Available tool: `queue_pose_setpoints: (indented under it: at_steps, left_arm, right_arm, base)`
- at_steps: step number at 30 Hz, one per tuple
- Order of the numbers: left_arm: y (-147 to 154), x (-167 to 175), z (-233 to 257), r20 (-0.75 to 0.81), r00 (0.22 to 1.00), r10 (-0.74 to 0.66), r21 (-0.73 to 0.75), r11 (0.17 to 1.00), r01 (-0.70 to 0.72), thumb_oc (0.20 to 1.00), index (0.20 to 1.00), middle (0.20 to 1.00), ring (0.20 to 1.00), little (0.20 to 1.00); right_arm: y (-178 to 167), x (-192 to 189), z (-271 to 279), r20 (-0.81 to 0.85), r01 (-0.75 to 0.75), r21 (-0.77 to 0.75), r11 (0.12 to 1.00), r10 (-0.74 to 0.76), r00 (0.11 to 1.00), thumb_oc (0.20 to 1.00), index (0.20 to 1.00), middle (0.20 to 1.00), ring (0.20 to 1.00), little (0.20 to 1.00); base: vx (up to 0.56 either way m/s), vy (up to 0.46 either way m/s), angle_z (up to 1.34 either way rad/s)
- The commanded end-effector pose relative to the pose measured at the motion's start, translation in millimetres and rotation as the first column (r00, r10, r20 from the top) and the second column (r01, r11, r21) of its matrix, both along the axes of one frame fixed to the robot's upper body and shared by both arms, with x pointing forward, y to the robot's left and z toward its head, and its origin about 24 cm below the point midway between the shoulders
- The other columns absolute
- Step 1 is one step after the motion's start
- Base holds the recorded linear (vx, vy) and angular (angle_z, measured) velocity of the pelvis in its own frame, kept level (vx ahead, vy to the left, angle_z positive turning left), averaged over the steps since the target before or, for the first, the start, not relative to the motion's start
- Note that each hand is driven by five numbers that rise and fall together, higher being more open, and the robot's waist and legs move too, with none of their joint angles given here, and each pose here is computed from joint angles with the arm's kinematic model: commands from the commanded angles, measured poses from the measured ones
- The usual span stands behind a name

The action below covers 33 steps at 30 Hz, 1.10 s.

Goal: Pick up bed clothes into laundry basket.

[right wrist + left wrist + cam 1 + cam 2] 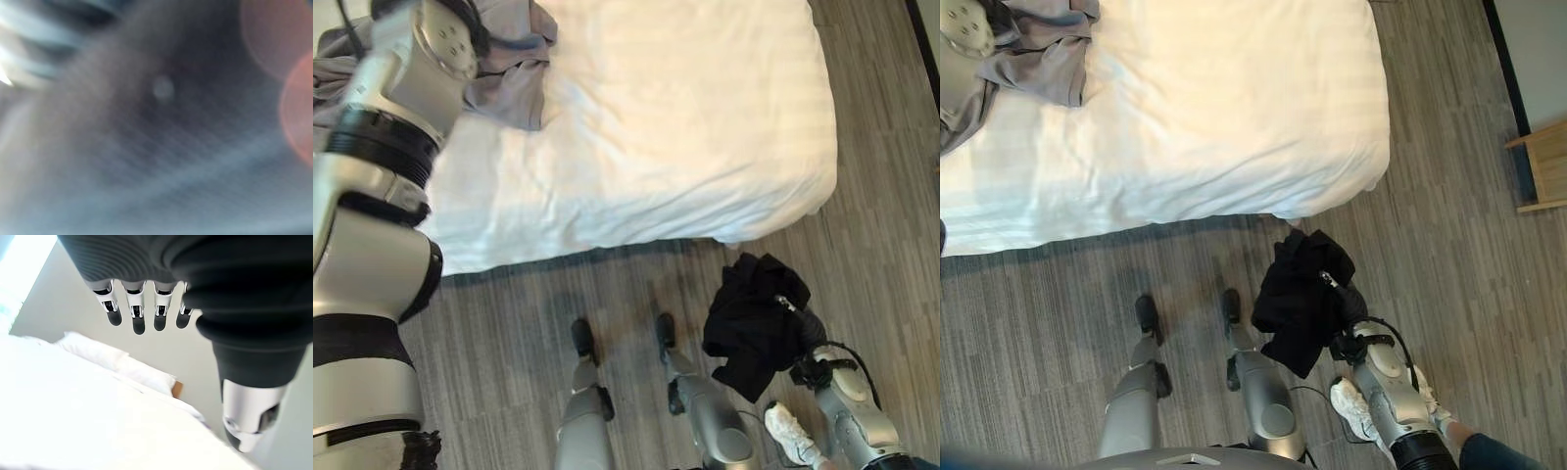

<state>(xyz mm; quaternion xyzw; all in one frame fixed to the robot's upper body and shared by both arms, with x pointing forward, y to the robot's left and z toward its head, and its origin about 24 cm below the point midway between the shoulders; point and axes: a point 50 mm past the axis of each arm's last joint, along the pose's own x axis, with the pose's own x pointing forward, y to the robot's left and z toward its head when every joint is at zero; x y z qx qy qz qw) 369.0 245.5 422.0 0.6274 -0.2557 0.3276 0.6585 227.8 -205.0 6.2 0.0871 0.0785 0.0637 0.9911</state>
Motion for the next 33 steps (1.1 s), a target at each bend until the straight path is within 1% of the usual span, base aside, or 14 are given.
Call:
queue_pose_setpoints:
  at_steps: [1,2,3,5,6,8,12,19,21,25,26,27,28,33]
  left_arm:
    - [21,-22,34,0.097,0.961,0.259,0.16,0.949,-0.272,1.0,1.0,1.0,1.0,1.0]
    - [24,-19,32,0.033,0.934,0.355,0.255,0.901,-0.351,1.0,1.0,1.0,1.0,1.0]
    - [23,-19,32,0.034,0.934,0.355,0.256,0.901,-0.352,1.0,1.0,1.0,1.0,1.0]
    - [31,-18,30,-0.03,0.891,0.453,0.308,0.852,-0.423,1.0,1.0,1.0,1.0,1.0]
    - [31,-18,30,-0.03,0.891,0.453,0.308,0.852,-0.423,1.0,1.0,1.0,1.0,1.0]
    - [36,-18,27,-0.028,0.856,0.517,0.354,0.806,-0.475,1.0,1.0,1.0,1.0,1.0]
    - [42,-18,24,-0.062,0.838,0.542,0.358,0.796,-0.488,1.0,1.0,1.0,1.0,1.0]
    - [43,-15,19,-0.093,0.875,0.475,0.282,0.855,-0.435,1.0,1.0,1.0,1.0,1.0]
    - [46,-9,5,-0.15,0.89,0.431,0.218,0.892,-0.396,1.0,1.0,1.0,1.0,1.0]
    - [51,-3,-11,-0.207,0.893,0.399,0.155,0.915,-0.372,1.0,1.0,1.0,1.0,1.0]
    - [55,-2,-16,-0.228,0.897,0.378,0.113,0.926,-0.361,1.0,1.0,1.0,1.0,1.0]
    - [55,-2,-17,-0.229,0.897,0.378,0.113,0.926,-0.361,0.489,0.489,0.489,0.489,0.489]
    - [56,-1,-19,-0.237,0.895,0.378,0.11,0.926,-0.362,0.2,0.2,0.2,0.2,0.2]
    - [52,2,-23,-0.246,0.921,0.303,0.053,0.953,-0.3,0.2,0.2,0.2,0.2,0.2]
  right_arm:
    - [-13,10,23,0.122,0.02,0.029,0.999,-0.024,0.992,0.2,0.2,0.2,0.2,0.2]
    - [-16,11,24,0.125,0.03,0.039,0.999,-0.034,0.992,0.2,0.2,0.2,0.2,0.2]
    - [-15,11,24,0.125,0.029,0.041,0.999,-0.034,0.992,0.2,0.2,0.2,0.2,0.2]
    - [-16,15,26,0.128,0.033,0.05,0.998,-0.039,0.991,0.2,0.2,0.2,0.2,0.2]
    - [-16,16,26,0.128,0.033,0.051,0.998,-0.039,0.991,0.2,0.2,0.2,0.2,0.2]
    - [-11,16,27,0.134,0.008,0.059,0.998,-0.016,0.991,0.2,0.2,0.2,0.2,0.2]
    - [-13,15,29,0.143,0.009,0.064,0.998,-0.018,0.989,0.2,0.2,0.2,0.2,0.2]
    - [-14,17,34,0.17,0.013,0.055,0.998,-0.022,0.985,0.2,0.2,0.2,0.2,0.2]
    - [-10,16,32,0.166,0.01,0.049,0.999,-0.018,0.986,0.2,0.2,0.2,0.2,0.2]
    - [-7,14,29,0.155,-0.005,0.037,0.999,0.0,0.988,0.2,0.2,0.2,0.2,0.2]
    - [-6,11,28,0.147,-0.016,0.03,0.999,0.012,0.989,0.2,0.2,0.2,0.2,0.2]
    - [-6,11,28,0.147,-0.016,0.029,0.999,0.012,0.989,0.2,0.2,0.2,0.2,0.2]
    - [-6,10,28,0.144,-0.025,0.025,0.999,0.021,0.989,0.2,0.2,0.2,0.2,0.2]
    - [-6,6,27,0.134,-0.043,0.018,0.999,0.041,0.99,0.2,0.2,0.2,0.2,0.2]
  base:
    - [0.01,-0.017,0.03]
    - [0.0,0.0,0.0]
    - [0.01,-0.009,0.05]
    - [-0.01,-0.005,0.06]
    - [0.0,0.0,0.0]
    - [0.0,0.004,-0.02]
    - [-0.01,0.006,-0.08]
    - [-0.03,-0.002,-0.02]
    - [0.0,0.0,0.0]
    - [-0.01,-0.002,0.03]
    - [0.0,0.0,0.0]
    - [0.0,0.0,0.0]
    - [0.0,0.0,0.0]
    - [0.0,-0.001,0.01]
